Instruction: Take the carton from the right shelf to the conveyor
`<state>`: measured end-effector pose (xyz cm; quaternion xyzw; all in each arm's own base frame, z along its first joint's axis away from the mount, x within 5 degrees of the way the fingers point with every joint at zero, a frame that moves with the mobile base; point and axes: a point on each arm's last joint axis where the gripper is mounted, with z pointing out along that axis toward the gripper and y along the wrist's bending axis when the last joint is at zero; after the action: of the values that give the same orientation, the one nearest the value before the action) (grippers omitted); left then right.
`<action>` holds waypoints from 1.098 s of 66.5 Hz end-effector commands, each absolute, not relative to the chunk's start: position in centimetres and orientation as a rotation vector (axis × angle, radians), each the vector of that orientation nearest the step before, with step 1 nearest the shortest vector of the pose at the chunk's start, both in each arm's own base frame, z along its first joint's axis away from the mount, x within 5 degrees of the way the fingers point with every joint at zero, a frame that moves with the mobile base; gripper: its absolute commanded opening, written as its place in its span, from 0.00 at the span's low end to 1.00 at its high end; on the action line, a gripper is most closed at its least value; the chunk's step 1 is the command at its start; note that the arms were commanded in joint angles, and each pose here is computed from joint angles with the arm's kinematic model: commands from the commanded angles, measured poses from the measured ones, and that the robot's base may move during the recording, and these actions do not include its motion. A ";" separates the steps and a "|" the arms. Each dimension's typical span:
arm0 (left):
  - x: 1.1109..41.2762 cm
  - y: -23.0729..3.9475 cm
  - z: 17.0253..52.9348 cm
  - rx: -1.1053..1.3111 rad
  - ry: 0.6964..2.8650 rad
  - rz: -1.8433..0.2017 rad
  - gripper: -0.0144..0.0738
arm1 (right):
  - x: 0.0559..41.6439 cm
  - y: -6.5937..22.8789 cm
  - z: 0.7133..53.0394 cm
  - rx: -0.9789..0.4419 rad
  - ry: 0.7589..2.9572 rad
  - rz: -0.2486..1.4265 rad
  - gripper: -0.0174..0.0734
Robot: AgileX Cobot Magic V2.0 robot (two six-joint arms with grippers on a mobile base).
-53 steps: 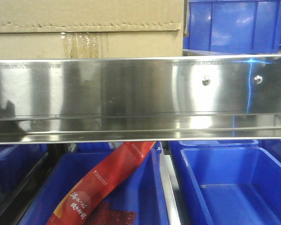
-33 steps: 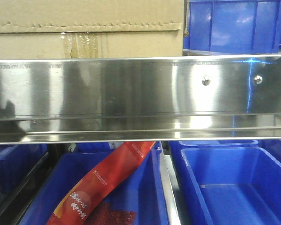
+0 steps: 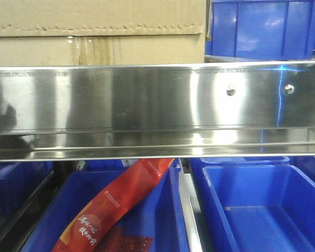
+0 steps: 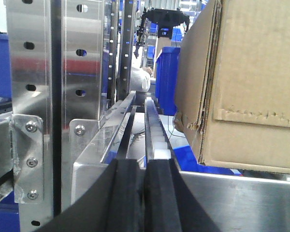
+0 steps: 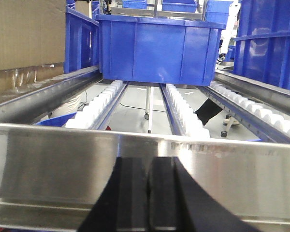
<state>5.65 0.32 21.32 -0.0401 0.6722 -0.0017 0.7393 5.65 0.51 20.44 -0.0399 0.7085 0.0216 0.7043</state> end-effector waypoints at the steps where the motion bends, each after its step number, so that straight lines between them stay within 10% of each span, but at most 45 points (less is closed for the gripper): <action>1: 5.6 0.3 21.7 -0.081 1.444 0.000 0.18 | 5.6 0.5 20.8 -0.102 1.540 0.027 0.11; 29: 5.5 0.3 22.0 -0.080 1.435 0.000 0.18 | 5.3 0.3 23.0 -0.072 1.291 0.025 0.11; 54: 5.3 0.4 32.3 -0.023 1.402 0.092 0.18 | 4.8 0.1 24.7 -0.012 1.144 0.058 0.11; 73: 8.4 0.7 40.0 -0.003 1.452 0.132 0.51 | 3.3 0.3 32.5 -0.049 1.256 0.085 0.12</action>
<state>7.58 0.72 38.89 -0.0057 0.6547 0.0606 0.7534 3.31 0.27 30.68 -0.0182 0.5751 0.0407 0.8169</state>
